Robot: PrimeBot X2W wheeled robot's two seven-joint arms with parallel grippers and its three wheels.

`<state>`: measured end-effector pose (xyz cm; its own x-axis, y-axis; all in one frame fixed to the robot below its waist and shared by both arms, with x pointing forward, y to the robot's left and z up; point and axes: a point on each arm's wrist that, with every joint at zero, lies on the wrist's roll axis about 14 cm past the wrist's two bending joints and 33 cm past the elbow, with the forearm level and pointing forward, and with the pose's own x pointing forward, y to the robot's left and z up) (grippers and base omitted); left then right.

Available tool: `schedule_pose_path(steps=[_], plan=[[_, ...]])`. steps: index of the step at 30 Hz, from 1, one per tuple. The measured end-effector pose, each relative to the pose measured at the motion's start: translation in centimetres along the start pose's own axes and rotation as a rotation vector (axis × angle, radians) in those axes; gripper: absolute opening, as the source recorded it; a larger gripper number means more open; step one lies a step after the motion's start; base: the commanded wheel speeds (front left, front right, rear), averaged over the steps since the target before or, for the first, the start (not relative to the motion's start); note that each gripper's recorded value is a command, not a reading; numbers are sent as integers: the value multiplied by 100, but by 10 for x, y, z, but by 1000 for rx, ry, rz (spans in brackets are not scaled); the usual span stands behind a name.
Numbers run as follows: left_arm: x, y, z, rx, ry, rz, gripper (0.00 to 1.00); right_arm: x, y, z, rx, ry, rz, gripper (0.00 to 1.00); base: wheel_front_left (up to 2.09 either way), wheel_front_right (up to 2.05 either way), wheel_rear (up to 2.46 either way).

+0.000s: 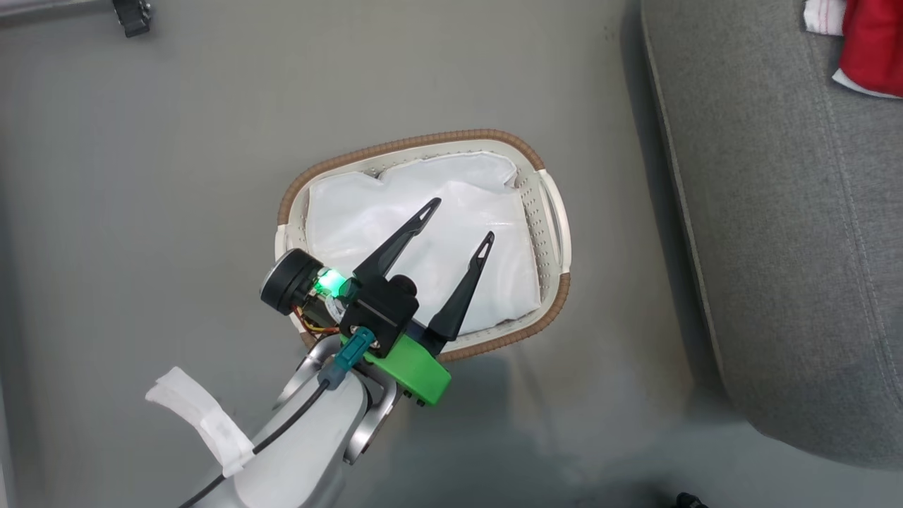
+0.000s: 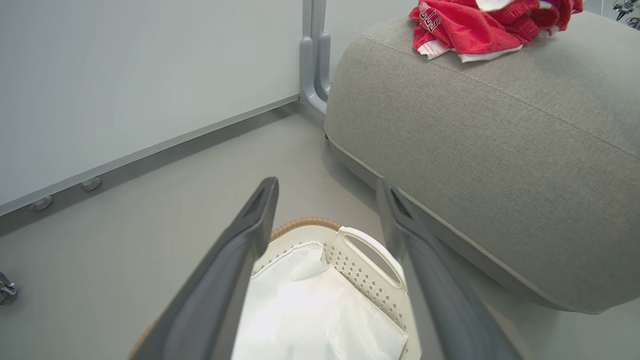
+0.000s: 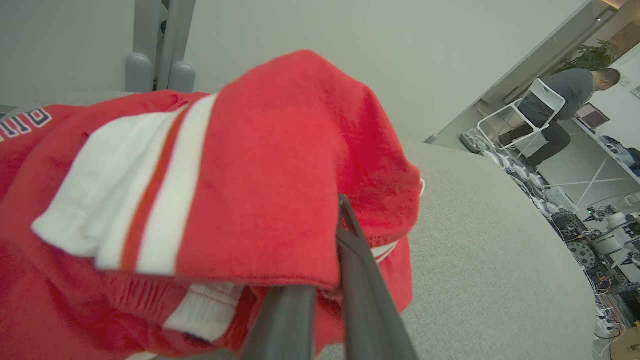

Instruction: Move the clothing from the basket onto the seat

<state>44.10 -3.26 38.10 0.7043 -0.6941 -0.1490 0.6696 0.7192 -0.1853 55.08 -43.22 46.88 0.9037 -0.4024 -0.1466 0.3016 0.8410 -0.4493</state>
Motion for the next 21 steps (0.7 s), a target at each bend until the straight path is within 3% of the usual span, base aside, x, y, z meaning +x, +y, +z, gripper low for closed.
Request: schedule_pose_path(steps=[3, 4, 5, 6, 7, 21], plan=[[-1, 5, -11, -8, 25, 9, 100, 1, 18, -20, 3, 30, 19, 0, 0, 0, 0], [-1, 7, -14, -10, 31, 11, 100, 1, 23, -25, 3, 34, 25, 6, 0, 0, 0], [-1, 7, -16, -12, 35, 10, 100, 0, 27, -28, 6, 37, 28, 18, 0, 0, 0], [0, 8, -18, -11, 40, 10, 100, -1, 31, -30, 19, 38, 30, 53, 0, 0, 0], [1, 7, -19, -12, 42, 6, 100, -2, 32, -31, 28, 35, 29, 100, 0, 0, 0], [10, 3, 11, 16, -26, -3, 100, -32, 38, -15, 24, -18, 56, 100, 0, 0, 0]])
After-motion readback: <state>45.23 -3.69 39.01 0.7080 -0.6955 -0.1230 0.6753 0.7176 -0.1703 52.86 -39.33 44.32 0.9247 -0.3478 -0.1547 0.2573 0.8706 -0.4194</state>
